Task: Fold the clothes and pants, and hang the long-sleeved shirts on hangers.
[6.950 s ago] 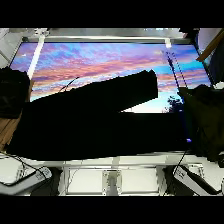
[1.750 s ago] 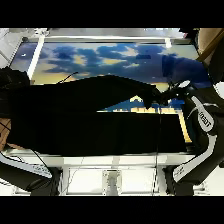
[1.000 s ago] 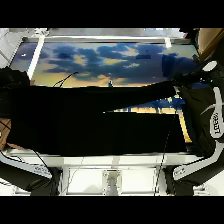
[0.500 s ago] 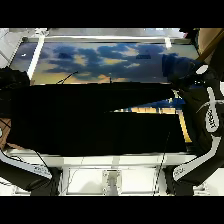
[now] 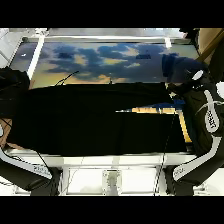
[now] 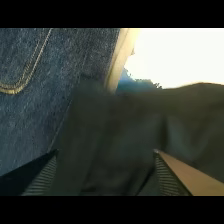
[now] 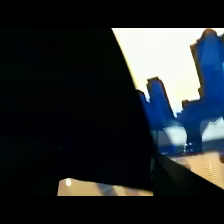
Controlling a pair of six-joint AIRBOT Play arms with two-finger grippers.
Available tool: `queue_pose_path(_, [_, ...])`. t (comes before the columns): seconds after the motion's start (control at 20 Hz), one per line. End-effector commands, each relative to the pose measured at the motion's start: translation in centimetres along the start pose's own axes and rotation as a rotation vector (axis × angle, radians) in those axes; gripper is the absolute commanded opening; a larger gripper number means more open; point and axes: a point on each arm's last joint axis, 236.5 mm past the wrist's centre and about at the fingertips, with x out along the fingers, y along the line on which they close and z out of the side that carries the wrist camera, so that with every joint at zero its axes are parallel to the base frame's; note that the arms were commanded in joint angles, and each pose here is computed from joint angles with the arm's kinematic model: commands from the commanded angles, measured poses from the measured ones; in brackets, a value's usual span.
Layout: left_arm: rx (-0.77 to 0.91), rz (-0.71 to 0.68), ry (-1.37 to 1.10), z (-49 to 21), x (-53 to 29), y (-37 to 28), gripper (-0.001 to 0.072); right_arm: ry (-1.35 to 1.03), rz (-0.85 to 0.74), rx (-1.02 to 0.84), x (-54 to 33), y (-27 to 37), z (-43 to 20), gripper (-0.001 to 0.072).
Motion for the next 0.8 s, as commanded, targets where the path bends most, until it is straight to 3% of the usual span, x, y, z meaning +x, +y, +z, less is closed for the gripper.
queue_pose_path(0.0, [0.027,0.092,0.083,-2.5,-3.1,1.9,0.0675,-0.074,-0.003,-0.071,-5.0,1.4,1.5,0.0579])
queue_pose_path(0.15, [-0.008,0.109,0.0,-3.5,-8.6,3.6,0.0675,-0.099,-0.074,-0.234,-11.8,1.6,0.0,0.0579])
queue_pose_path(0.3, [-0.092,0.121,0.008,-10.2,-11.7,6.4,0.0674,-0.002,-0.122,-0.306,-16.0,-0.2,-5.4,0.0578])
queue_pose_path(0.4, [-0.211,0.109,0.044,-16.0,-11.3,8.1,0.0671,0.002,-0.089,-0.266,-17.2,-1.2,-8.6,0.0578])
queue_pose_path(0.6, [-0.533,-0.042,0.199,-25.6,-7.2,7.9,0.0667,0.03,0.035,-0.221,-17.5,-1.1,-15.4,0.0578])
queue_pose_path(0.75, [-0.564,-0.094,0.31,-29.6,-4.9,8.1,0.0666,0.074,0.108,-0.228,-16.9,-0.1,-19.2,0.0578])
